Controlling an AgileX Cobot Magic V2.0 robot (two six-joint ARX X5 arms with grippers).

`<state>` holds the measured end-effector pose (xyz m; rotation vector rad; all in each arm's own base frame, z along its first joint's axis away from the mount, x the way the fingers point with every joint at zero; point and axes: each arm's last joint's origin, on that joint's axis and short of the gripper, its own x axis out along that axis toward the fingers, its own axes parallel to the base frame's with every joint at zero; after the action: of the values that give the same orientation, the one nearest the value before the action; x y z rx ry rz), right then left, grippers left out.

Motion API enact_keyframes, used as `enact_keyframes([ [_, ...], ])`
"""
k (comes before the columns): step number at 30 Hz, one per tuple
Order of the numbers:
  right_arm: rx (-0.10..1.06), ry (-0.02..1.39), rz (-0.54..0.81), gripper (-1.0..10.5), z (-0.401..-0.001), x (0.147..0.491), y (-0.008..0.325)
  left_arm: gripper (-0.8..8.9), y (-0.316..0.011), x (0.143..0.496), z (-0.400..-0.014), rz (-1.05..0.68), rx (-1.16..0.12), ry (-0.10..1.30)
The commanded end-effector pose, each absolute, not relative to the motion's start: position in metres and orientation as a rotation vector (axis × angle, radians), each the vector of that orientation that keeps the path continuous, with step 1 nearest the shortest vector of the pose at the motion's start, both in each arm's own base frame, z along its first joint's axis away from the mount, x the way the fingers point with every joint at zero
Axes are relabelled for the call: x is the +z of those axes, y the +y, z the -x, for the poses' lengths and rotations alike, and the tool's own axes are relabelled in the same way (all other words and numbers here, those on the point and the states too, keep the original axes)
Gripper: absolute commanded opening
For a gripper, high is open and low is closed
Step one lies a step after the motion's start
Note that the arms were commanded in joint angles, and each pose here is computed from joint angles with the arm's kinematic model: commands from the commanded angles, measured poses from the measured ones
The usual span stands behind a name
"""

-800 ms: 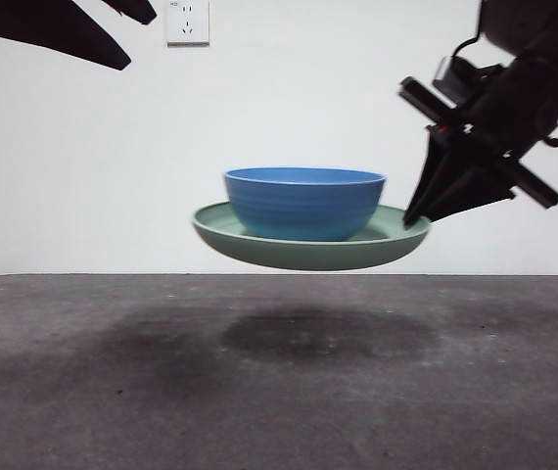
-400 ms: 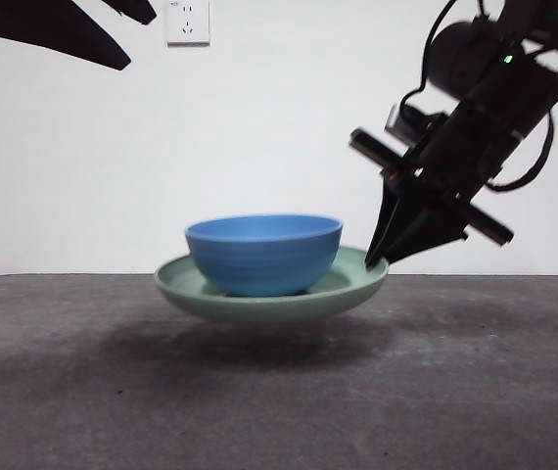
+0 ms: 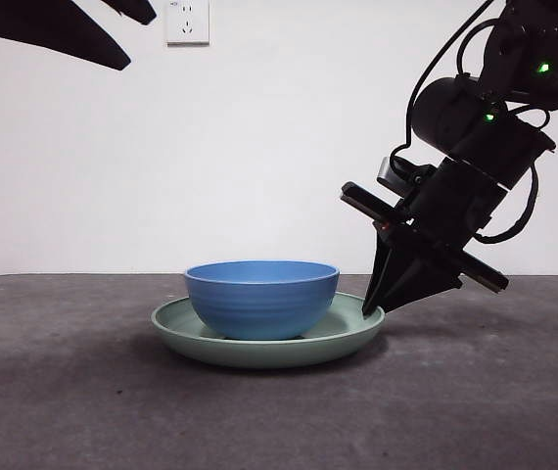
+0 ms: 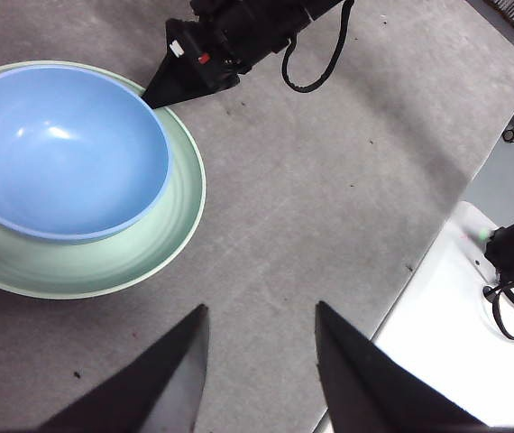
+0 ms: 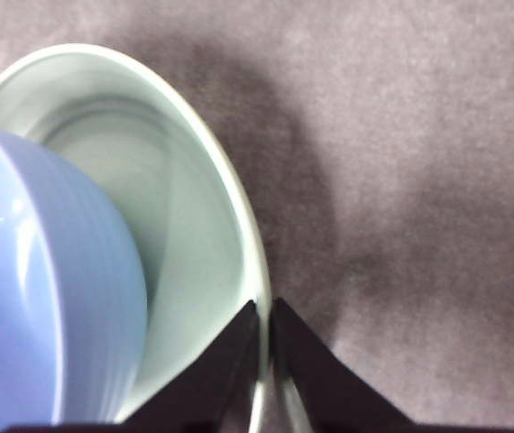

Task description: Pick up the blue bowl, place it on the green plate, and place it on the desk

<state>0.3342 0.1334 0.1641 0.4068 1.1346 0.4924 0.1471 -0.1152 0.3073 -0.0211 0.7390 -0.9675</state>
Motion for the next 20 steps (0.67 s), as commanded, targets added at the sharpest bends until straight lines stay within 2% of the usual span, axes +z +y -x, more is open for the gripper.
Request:
enact_keyframes([
  [1,0.502,1.131,-0.416,0.1,-0.340,0.163,0.138,1.90,-0.117,0.308,-0.148,0.005,-0.982,0.728],
  [5,0.504,1.129,-0.414,0.2,-0.340,0.162,0.138,1.90,-0.117,0.308,-0.148,0.005,-0.982,0.729],
  [10,0.503,1.130,-0.414,1.8,-0.339,0.164,0.137,1.90,-0.117,0.307,-0.148,0.003,-0.980,0.741],
  [16,0.502,1.089,-0.409,1.9,-0.336,0.180,0.135,1.90,-0.116,0.306,-0.147,0.003,-0.979,0.748],
  [20,0.493,1.028,-0.346,1.9,-0.326,0.206,0.129,1.90,-0.116,0.306,-0.147,0.002,-0.979,0.748],
])
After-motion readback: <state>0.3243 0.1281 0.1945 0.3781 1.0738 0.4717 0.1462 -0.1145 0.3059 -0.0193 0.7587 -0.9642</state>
